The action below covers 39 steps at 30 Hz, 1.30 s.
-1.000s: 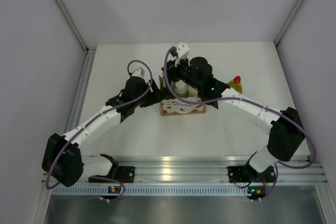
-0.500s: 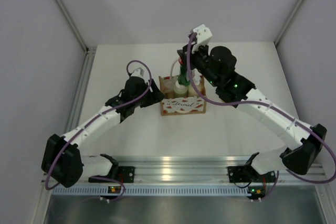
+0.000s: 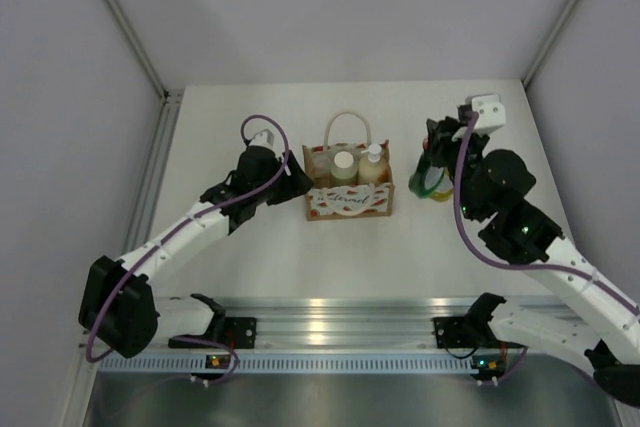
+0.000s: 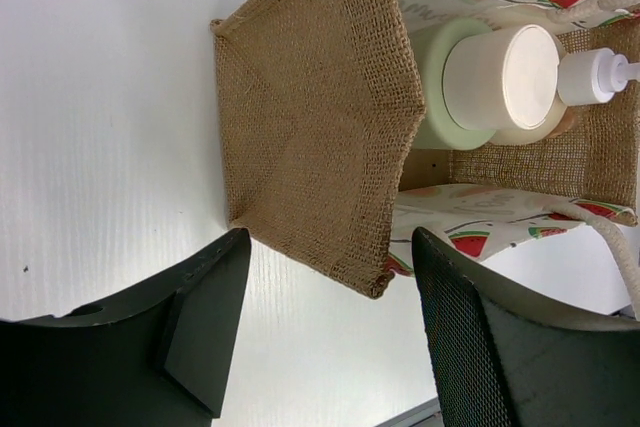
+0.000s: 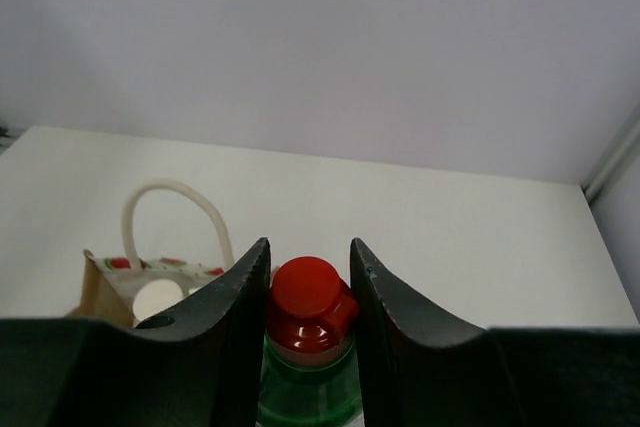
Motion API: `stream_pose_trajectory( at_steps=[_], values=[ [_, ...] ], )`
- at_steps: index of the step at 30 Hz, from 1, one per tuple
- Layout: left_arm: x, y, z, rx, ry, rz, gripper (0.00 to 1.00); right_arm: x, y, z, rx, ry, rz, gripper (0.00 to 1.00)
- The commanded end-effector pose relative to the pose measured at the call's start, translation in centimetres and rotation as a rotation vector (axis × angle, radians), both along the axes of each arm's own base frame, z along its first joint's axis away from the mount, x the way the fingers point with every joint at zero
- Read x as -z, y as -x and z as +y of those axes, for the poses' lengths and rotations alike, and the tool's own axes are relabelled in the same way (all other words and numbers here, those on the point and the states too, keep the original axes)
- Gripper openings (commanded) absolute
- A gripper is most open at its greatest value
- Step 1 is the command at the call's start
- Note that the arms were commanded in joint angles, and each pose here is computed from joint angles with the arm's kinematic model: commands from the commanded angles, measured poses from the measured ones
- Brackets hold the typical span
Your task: Take the personal care products out of the canvas bag
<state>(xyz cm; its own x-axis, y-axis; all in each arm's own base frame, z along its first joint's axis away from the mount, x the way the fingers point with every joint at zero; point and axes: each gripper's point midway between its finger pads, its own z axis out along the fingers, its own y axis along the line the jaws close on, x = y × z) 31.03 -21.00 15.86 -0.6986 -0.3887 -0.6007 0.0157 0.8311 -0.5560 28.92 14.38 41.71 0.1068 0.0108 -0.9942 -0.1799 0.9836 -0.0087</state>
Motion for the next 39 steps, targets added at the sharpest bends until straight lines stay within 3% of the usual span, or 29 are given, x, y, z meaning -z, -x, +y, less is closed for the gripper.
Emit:
stream_pose_trajectory(
  at_steps=[1, 13, 25, 28, 30, 31, 32, 33, 35, 39],
  values=[
    [-2.6, -0.2, -1.1, 0.041, 0.057, -0.071, 0.7, 0.9, 1.1, -3.2, 0.103, -0.11, -0.039, 0.0],
    [-2.8, 0.1, -1.1, 0.062, 0.057, -0.078, 0.7, 11.9, 1.6, -4.9, 0.149, -0.112, -0.017, 0.0],
    [-2.5, 0.4, -1.2, 0.076, 0.06, -0.07, 0.7, 17.3, 1.9, -6.0, 0.204, -0.23, 0.056, 0.02],
    [-2.4, 0.4, -1.4, 0.085, 0.062, -0.066, 0.7, 17.5, 2.1, -6.3, 0.211, -0.239, 0.059, 0.16],
    [-2.4, 0.3, -1.5, 0.087, 0.059, -0.066, 0.7, 17.7, 2.3, -6.3, 0.204, -0.236, 0.066, 0.34],
    [-2.5, 0.3, -1.4, 0.086, 0.059, -0.069, 0.7, 17.7, 2.3, -6.3, 0.204, -0.238, 0.066, 0.44],
    [-2.5, 0.3, -1.5, 0.089, 0.057, -0.067, 0.7, 17.7, 2.3, -6.3, 0.204, -0.236, 0.07, 0.66],
    [-2.5, 0.3, -1.5, 0.091, 0.059, -0.068, 0.7, 17.7, 2.4, -6.2, 0.197, -0.23, 0.073, 0.74],
    [-2.7, 0.2, -1.6, 0.095, 0.058, -0.074, 0.7, 16.9, 2.4, -6.2, 0.19, -0.213, 0.077, 0.8],
    [-2.6, 0.2, -1.6, 0.095, 0.054, -0.073, 0.7, 13.4, 2.2, -5.0, 0.126, -0.178, 0.057, 0.76]
  ],
)
